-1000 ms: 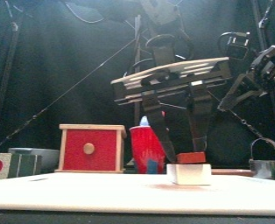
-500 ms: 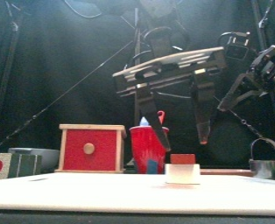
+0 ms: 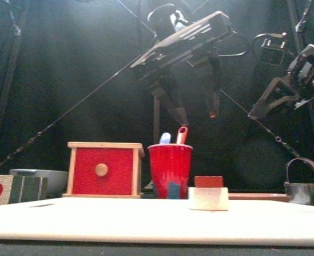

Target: Put salmon onto rice

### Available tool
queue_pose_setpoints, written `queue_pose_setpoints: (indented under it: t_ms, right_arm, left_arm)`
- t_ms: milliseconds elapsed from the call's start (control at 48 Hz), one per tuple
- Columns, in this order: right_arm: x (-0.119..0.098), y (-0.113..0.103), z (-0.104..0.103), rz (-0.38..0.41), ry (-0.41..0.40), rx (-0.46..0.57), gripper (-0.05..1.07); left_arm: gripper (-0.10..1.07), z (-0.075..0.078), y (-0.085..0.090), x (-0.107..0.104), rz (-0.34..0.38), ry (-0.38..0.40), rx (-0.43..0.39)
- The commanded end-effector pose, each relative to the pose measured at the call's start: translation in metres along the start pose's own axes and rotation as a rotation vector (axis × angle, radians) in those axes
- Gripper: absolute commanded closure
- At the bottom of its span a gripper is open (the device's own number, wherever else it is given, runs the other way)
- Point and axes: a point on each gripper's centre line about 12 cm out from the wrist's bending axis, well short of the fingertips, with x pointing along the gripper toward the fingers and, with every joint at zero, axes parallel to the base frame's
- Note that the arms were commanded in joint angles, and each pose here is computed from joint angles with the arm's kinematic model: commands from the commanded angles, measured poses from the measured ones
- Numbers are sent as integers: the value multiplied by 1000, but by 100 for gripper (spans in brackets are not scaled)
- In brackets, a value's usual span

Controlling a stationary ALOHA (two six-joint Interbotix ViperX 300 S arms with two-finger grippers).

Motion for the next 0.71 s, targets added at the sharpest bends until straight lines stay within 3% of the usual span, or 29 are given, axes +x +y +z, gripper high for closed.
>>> queue_pose_setpoints:
  t_ms: [0, 229, 417, 688]
  right_arm:
    - [-3, 4, 9, 17, -34, 26, 67]
    - [-8, 8, 14, 38, -60, 46, 67]
    - [-9, 11, 17, 53, -68, 15, 67]
    - [-9, 14, 27, 58, -93, 11, 67]
  left_arm:
    - [12, 10, 1, -22, -51, -52, 71]
    - [12, 10, 5, -40, -192, -183, 274]
    - [12, -4, 23, -62, -329, -333, 411]
    - [13, -31, 70, -77, -345, -391, 490]
